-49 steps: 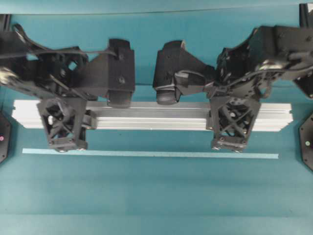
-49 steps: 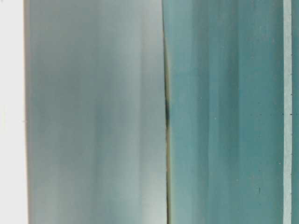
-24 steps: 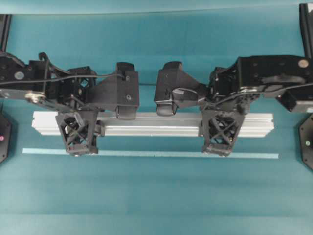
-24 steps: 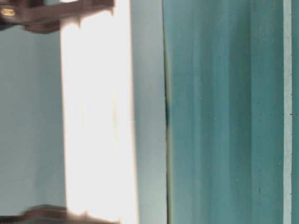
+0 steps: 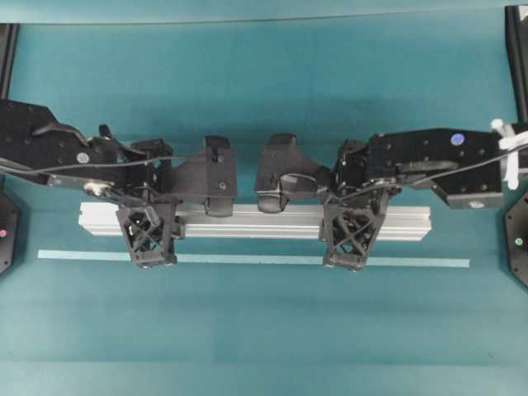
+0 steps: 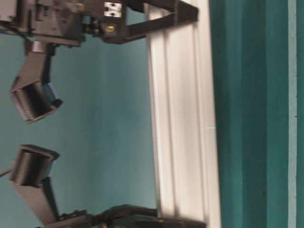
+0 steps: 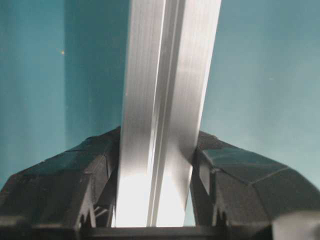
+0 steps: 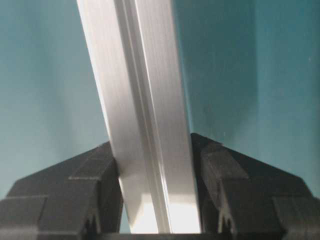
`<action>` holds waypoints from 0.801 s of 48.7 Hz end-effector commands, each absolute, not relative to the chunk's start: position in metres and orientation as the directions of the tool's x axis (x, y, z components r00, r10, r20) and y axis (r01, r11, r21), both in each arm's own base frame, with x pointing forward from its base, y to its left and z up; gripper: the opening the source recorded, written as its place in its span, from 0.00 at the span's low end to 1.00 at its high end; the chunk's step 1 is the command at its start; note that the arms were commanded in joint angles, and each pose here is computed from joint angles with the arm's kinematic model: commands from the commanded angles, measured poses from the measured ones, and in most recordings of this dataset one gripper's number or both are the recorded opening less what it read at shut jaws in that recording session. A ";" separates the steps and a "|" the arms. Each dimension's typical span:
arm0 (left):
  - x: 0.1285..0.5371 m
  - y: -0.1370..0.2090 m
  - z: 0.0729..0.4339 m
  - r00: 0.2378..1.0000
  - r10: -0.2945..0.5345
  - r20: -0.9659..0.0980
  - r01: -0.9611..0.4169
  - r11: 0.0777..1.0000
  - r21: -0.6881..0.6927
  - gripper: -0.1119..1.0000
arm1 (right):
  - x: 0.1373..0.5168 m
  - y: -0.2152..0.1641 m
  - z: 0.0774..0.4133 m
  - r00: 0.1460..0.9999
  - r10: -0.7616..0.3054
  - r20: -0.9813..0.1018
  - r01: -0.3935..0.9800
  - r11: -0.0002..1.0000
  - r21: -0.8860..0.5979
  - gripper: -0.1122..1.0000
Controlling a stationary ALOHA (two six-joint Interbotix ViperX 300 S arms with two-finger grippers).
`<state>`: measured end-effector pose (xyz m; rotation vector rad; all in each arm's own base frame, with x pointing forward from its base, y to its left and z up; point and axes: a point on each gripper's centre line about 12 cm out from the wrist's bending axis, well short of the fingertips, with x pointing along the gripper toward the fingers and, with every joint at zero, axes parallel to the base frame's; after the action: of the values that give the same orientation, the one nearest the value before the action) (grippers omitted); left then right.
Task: Lift the metal rail with both hands.
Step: 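Lower the held rail back down toward the table with both grippers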
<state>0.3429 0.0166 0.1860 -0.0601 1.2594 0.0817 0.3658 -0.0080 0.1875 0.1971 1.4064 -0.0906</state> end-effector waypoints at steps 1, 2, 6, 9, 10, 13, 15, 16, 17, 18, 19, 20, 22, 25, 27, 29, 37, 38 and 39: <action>0.346 0.020 0.185 0.337 0.036 -0.941 -0.100 0.995 0.002 0.43 | 0.367 -0.011 0.182 0.188 0.053 -0.981 0.195 0.977 0.090 0.45; 0.346 0.020 0.183 0.339 0.036 -0.940 -0.100 0.995 0.002 0.43 | 0.366 -0.010 0.179 0.187 0.053 -0.981 0.194 0.977 0.090 0.45; 0.346 0.020 0.175 0.339 0.034 -0.940 -0.099 0.995 0.001 0.43 | 0.361 -0.011 0.170 0.182 0.051 -0.982 0.197 0.977 0.087 0.45; 0.347 0.020 0.168 0.337 0.035 -0.941 -0.097 0.995 0.002 0.43 | 0.359 -0.011 0.166 0.182 0.050 -0.982 0.198 0.976 0.086 0.45; 0.347 0.020 0.165 0.336 0.035 -0.941 -0.097 0.995 0.002 0.43 | 0.358 -0.011 0.164 0.184 0.049 -0.982 0.198 0.976 0.086 0.45; 0.350 0.020 0.160 0.344 0.035 -0.938 -0.098 0.995 0.001 0.43 | 0.357 -0.011 0.159 0.188 0.048 -0.981 0.199 0.976 0.086 0.45; 0.352 0.020 0.155 0.347 0.034 -0.937 -0.096 0.995 0.001 0.43 | 0.356 -0.011 0.155 0.191 0.047 -0.980 0.200 0.976 0.086 0.45; 0.353 0.020 0.153 0.349 0.034 -0.937 -0.096 0.995 0.001 0.43 | 0.355 -0.011 0.153 0.191 0.048 -0.980 0.201 0.976 0.087 0.45; 0.354 0.020 0.150 0.350 0.034 -0.936 -0.096 0.995 0.000 0.43 | 0.355 -0.011 0.151 0.191 0.047 -0.980 0.202 0.976 0.087 0.45; 0.355 0.020 0.148 0.347 0.034 -0.937 -0.095 0.995 0.000 0.43 | 0.354 -0.011 0.148 0.190 0.047 -0.981 0.203 0.975 0.086 0.45; 0.356 0.020 0.146 0.347 0.034 -0.937 -0.095 0.995 0.000 0.43 | 0.354 -0.011 0.146 0.191 0.045 -0.981 0.202 0.976 0.085 0.45; 0.356 0.020 0.143 0.343 0.033 -0.939 -0.097 0.995 0.000 0.43 | 0.354 -0.011 0.144 0.193 0.045 -0.980 0.203 0.976 0.085 0.45; 0.357 0.020 0.140 0.339 0.032 -0.940 -0.097 0.995 -0.001 0.43 | 0.354 -0.011 0.141 0.193 0.044 -0.980 0.203 0.976 0.084 0.45; 0.358 0.020 0.135 0.326 0.032 -0.945 -0.095 0.995 0.001 0.43 | 0.355 -0.011 0.137 0.196 0.044 -0.980 0.205 0.975 0.085 0.45; 0.358 0.021 0.133 0.321 0.033 -0.946 -0.097 0.995 0.001 0.43 | 0.356 -0.011 0.135 0.196 0.043 -0.980 0.204 0.975 0.084 0.45; 0.358 0.020 0.130 0.314 0.031 -0.949 -0.096 0.995 0.001 0.43 | 0.357 -0.011 0.133 0.197 0.044 -0.979 0.206 0.975 0.085 0.45; 0.354 0.021 0.124 0.298 0.032 -0.954 -0.098 0.995 0.003 0.43 | 0.358 -0.010 0.126 0.192 0.043 -0.980 0.203 0.976 0.083 0.45; 0.354 0.020 0.124 0.297 0.030 -0.955 -0.097 0.995 0.001 0.43 | 0.357 -0.010 0.124 0.189 0.043 -0.981 0.201 0.976 0.081 0.45; 0.354 0.020 0.124 0.298 0.030 -0.954 -0.097 0.995 0.001 0.43 | 0.357 -0.010 0.124 0.189 0.043 -0.981 0.201 0.976 0.081 0.45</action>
<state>0.3541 0.0192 0.1227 -0.0549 1.2735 0.0796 0.3544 -0.0089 0.1233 0.1986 1.3947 -0.1080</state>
